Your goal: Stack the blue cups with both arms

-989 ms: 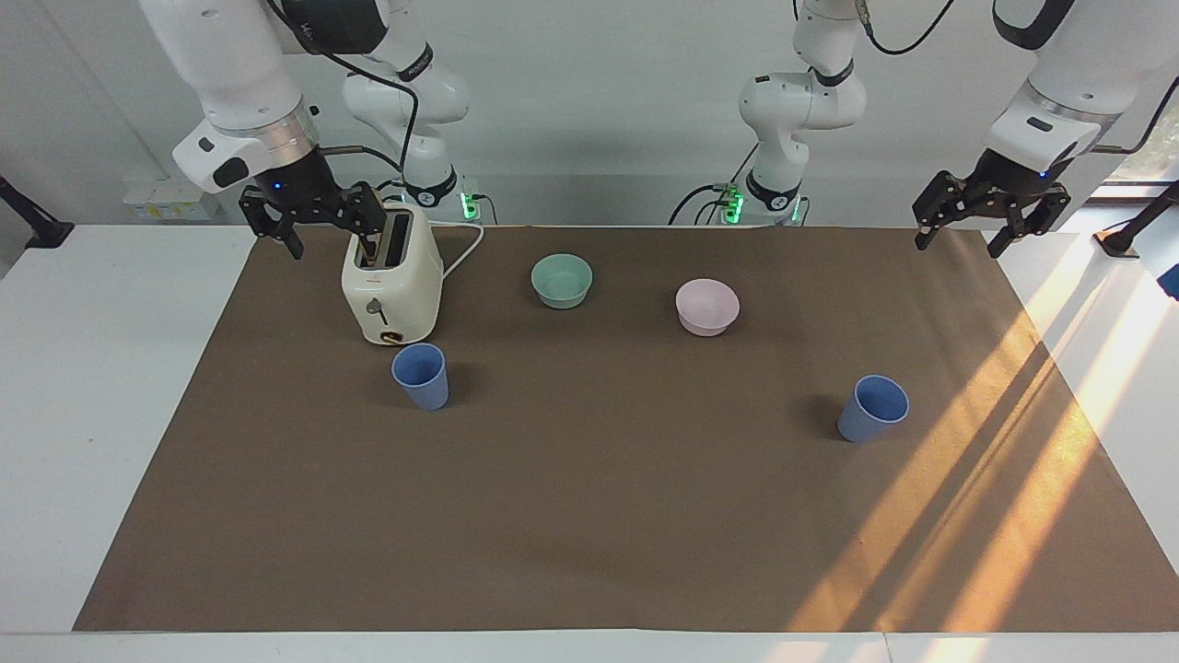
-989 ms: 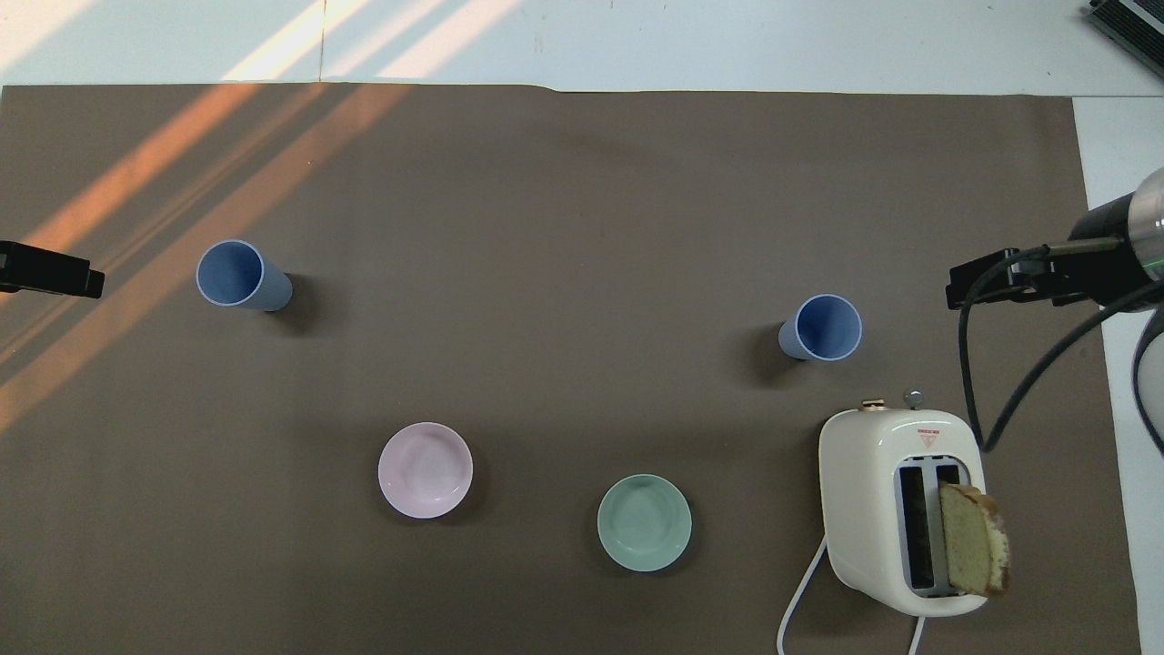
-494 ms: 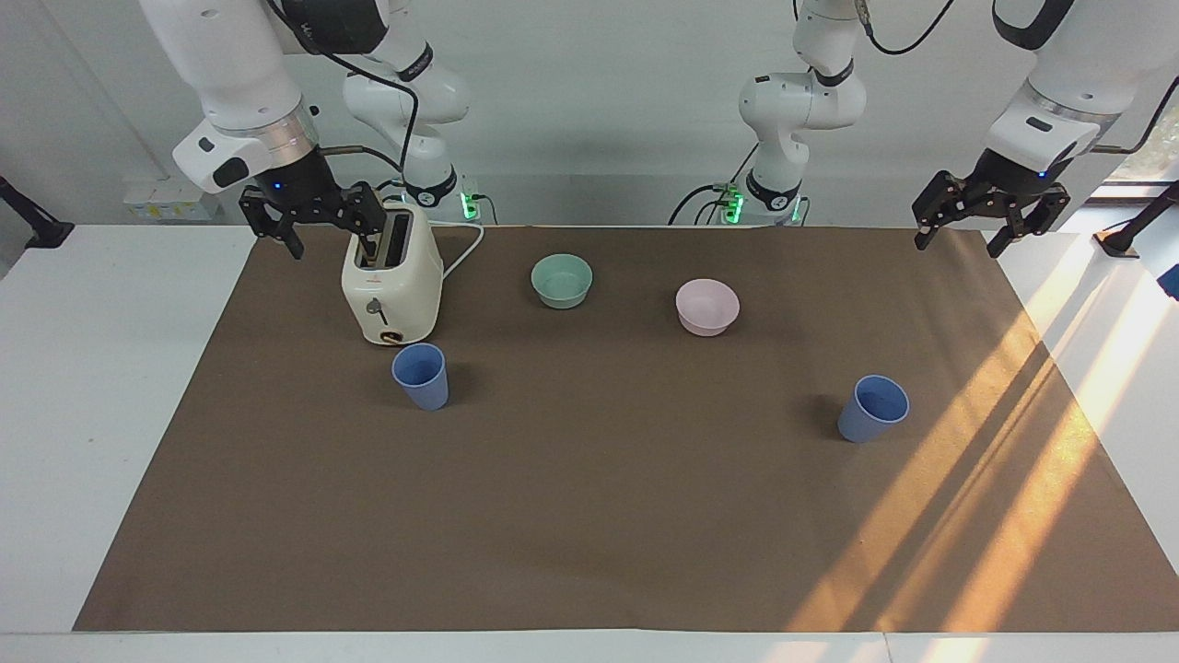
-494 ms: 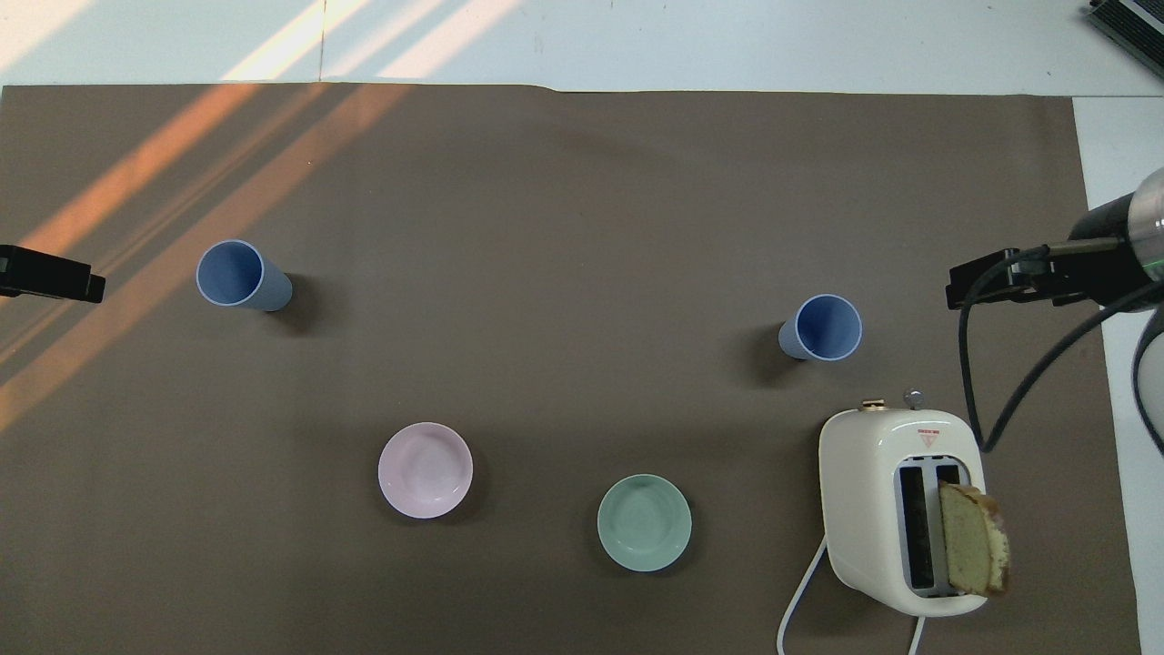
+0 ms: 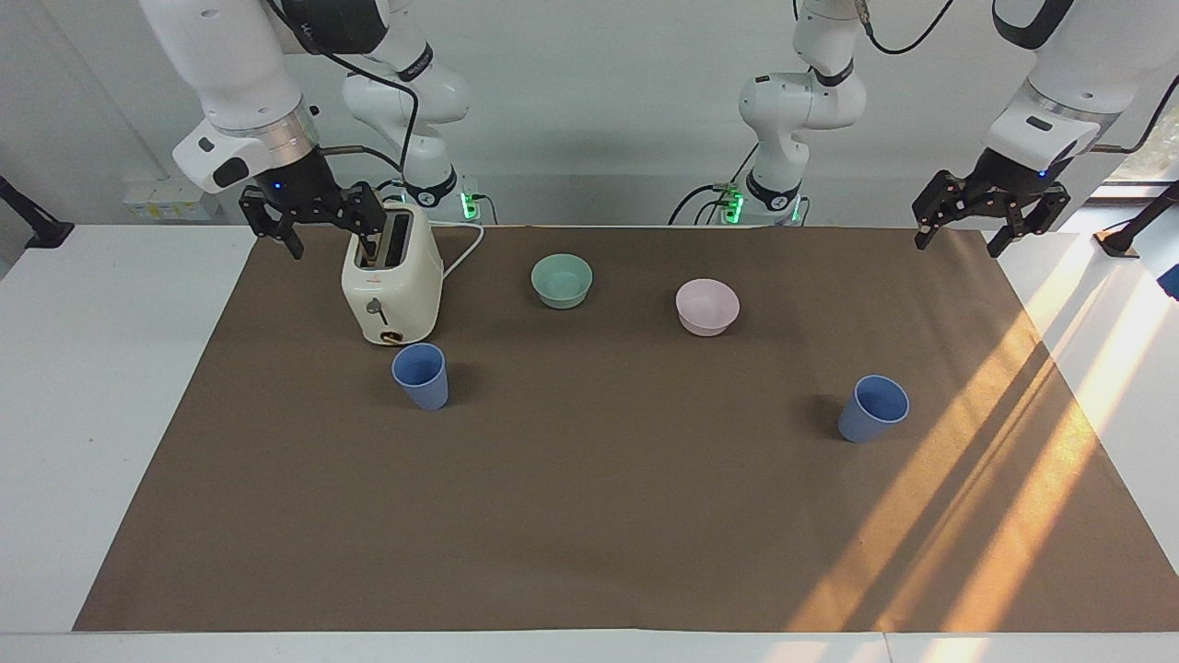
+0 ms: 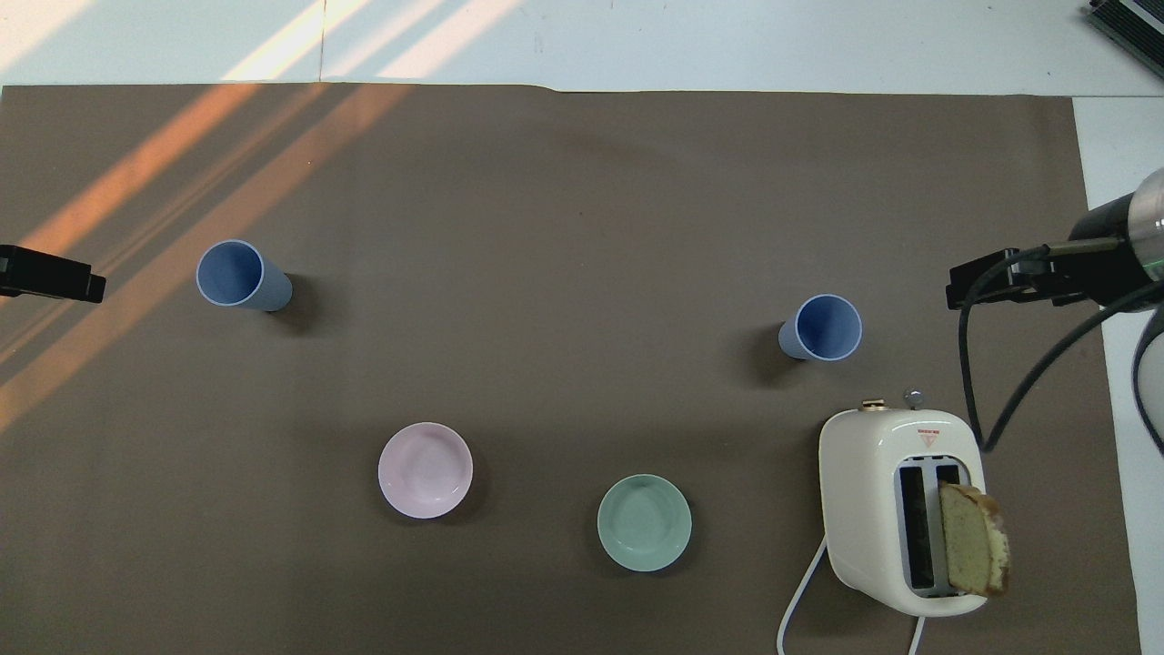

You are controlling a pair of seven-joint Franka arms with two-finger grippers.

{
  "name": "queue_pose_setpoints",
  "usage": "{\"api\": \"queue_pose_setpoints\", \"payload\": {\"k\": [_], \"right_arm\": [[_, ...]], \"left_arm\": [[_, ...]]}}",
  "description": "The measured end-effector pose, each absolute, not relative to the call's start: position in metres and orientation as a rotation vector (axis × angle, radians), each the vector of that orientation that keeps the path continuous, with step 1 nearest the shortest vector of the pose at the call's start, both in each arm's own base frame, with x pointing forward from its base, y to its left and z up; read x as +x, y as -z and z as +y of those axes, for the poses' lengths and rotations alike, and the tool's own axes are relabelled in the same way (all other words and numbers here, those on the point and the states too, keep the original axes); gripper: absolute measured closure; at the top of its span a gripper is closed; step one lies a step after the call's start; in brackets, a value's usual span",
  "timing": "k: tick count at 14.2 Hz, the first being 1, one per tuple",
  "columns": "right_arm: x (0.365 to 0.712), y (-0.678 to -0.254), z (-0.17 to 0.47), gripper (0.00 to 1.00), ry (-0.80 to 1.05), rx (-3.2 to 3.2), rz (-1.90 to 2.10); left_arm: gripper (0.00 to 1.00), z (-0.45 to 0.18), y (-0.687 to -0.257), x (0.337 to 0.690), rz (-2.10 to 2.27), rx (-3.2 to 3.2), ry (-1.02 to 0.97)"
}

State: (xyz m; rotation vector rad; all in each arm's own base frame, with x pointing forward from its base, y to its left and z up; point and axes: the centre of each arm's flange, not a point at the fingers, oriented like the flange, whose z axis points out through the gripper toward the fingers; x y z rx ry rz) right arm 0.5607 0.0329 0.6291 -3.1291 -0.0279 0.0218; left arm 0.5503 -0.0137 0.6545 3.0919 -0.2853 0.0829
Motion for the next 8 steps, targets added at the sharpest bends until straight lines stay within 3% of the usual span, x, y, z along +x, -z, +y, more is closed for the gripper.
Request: {"api": "queue_pose_setpoints", "payload": {"k": [8], "right_arm": [[0.5607, -0.6291, 0.0329, 0.0, -0.022, -3.129, -0.028]], "left_arm": [[0.0, -0.0132, -0.6534, 0.5485, -0.284, 3.092, -0.078]]}}
